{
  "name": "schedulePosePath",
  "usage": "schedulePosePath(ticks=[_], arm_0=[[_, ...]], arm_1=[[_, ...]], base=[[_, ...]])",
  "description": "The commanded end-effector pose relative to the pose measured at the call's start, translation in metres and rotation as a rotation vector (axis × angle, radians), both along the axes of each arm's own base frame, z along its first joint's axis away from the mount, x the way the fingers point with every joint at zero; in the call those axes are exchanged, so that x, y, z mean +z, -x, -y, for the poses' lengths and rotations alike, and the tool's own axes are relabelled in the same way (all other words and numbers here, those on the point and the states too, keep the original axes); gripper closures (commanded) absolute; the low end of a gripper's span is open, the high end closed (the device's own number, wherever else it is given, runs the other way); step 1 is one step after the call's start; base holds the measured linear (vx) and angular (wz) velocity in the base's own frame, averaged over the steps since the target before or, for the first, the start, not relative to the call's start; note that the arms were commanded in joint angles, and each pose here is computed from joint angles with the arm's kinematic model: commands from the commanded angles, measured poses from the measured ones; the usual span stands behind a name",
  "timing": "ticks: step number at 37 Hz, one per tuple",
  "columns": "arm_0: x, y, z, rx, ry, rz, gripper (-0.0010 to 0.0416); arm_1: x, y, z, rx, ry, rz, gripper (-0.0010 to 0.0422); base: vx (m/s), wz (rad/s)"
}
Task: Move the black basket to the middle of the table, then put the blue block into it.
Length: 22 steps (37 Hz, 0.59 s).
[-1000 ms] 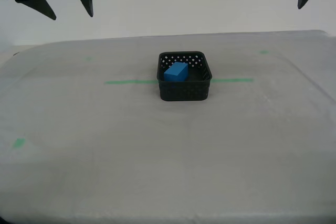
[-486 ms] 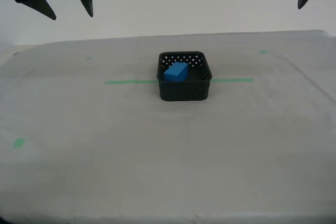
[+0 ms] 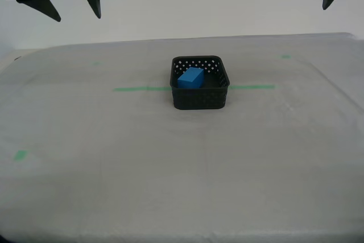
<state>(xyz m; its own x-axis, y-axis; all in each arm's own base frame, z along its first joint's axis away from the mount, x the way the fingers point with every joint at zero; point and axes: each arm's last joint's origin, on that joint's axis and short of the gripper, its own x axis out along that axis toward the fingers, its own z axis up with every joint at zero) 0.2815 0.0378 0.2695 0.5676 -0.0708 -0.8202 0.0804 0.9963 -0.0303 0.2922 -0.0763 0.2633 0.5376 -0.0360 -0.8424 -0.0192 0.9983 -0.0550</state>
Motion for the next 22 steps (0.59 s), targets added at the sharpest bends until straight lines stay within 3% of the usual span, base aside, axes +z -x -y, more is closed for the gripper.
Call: schedulePosePath(ticks=[1, 22], arm_0=[[0.0001, 0.0001, -0.0002, -0.002, 0.001, 0.001, 0.0007], [0.0001, 0.0001, -0.0002, -0.002, 0.001, 0.001, 0.0007]], arm_1=[[0.0001, 0.0, -0.0001, -0.002, 0.001, 0.0, 0.0012], [0.0001, 0.0, -0.0001, -0.002, 0.001, 0.0, 0.0012]], base=[[0.0, 0.0], [0.0, 0.0]])
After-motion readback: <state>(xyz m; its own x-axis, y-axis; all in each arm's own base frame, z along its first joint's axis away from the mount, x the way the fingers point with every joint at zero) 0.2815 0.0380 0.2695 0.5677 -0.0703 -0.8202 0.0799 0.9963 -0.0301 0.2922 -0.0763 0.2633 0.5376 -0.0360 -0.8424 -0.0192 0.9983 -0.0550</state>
